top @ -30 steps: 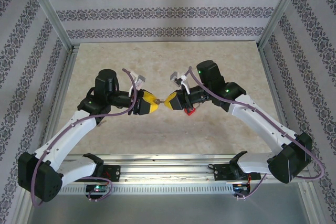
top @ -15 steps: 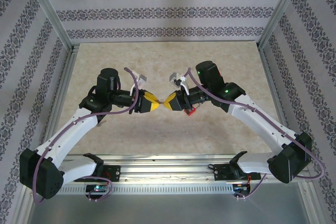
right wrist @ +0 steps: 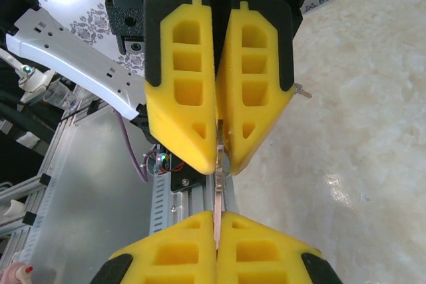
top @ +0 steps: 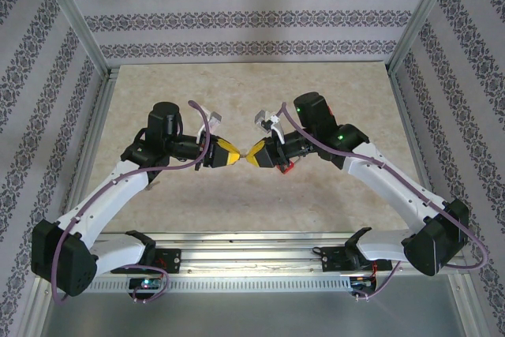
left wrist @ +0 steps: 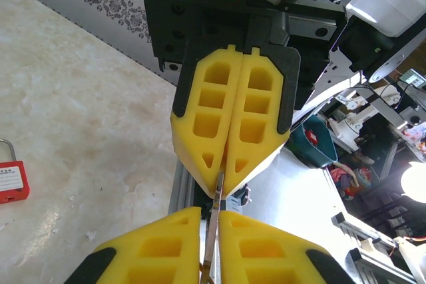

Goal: Unlock with the key

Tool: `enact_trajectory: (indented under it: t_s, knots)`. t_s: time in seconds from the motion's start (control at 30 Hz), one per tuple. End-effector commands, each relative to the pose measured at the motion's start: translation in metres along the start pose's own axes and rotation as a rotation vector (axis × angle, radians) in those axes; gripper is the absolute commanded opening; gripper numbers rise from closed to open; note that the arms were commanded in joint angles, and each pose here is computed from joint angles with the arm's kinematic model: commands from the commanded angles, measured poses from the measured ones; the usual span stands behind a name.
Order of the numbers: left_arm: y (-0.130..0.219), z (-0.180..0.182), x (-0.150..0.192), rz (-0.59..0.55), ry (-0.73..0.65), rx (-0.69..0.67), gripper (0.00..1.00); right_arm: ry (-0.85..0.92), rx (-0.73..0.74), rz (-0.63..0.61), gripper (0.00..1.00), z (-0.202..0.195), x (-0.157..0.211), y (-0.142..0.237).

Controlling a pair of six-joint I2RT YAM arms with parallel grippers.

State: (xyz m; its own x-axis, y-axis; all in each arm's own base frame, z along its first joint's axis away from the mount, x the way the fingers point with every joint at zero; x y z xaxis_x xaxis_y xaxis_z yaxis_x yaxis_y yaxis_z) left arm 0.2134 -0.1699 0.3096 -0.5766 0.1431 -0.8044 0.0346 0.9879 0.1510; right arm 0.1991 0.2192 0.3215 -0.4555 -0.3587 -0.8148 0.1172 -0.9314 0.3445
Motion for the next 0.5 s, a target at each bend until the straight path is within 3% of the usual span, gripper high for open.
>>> enact_trajectory:
  t_s: [0.0, 0.13, 0.33, 0.37, 0.47]
  knots:
    - [0.001, -0.006, -0.008, -0.008, -0.042, 0.043, 0.10, 0.048, -0.015, -0.007, 0.00, 0.004, -0.004, -0.002]
    - [-0.001, -0.006, -0.006, -0.002, -0.040, 0.058, 0.02, 0.051, -0.013, -0.007, 0.00, 0.004, -0.004, -0.003]
    - [0.002, -0.010, -0.006, -0.021, -0.072, 0.023, 0.00, 0.046, 0.023, -0.019, 0.01, 0.000, -0.006, -0.002]
    - [0.002, -0.010, -0.007, -0.026, -0.077, 0.009, 0.00, 0.044, 0.031, -0.023, 0.08, -0.001, -0.007, -0.001]
    - [0.006, -0.012, -0.007, -0.053, -0.111, -0.069, 0.00, 0.016, 0.101, -0.057, 0.48, -0.004, -0.016, 0.004]
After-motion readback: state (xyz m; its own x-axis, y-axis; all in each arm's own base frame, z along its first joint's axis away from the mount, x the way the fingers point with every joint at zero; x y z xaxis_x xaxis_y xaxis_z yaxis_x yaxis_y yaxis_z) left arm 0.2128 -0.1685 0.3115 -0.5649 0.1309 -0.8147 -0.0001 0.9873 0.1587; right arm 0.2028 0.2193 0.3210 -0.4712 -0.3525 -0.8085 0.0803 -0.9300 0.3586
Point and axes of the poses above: each hand's point on the last joint's axis, 136 mm out from that joint toward the fingers, its own y axis back along the fingers, its own z axis along the line the jaws close on, x = y × z, the point moved 9 cm from there along y, back along the fingers, and after that the axes turned 1 degree about y, right-handed, at the moved point
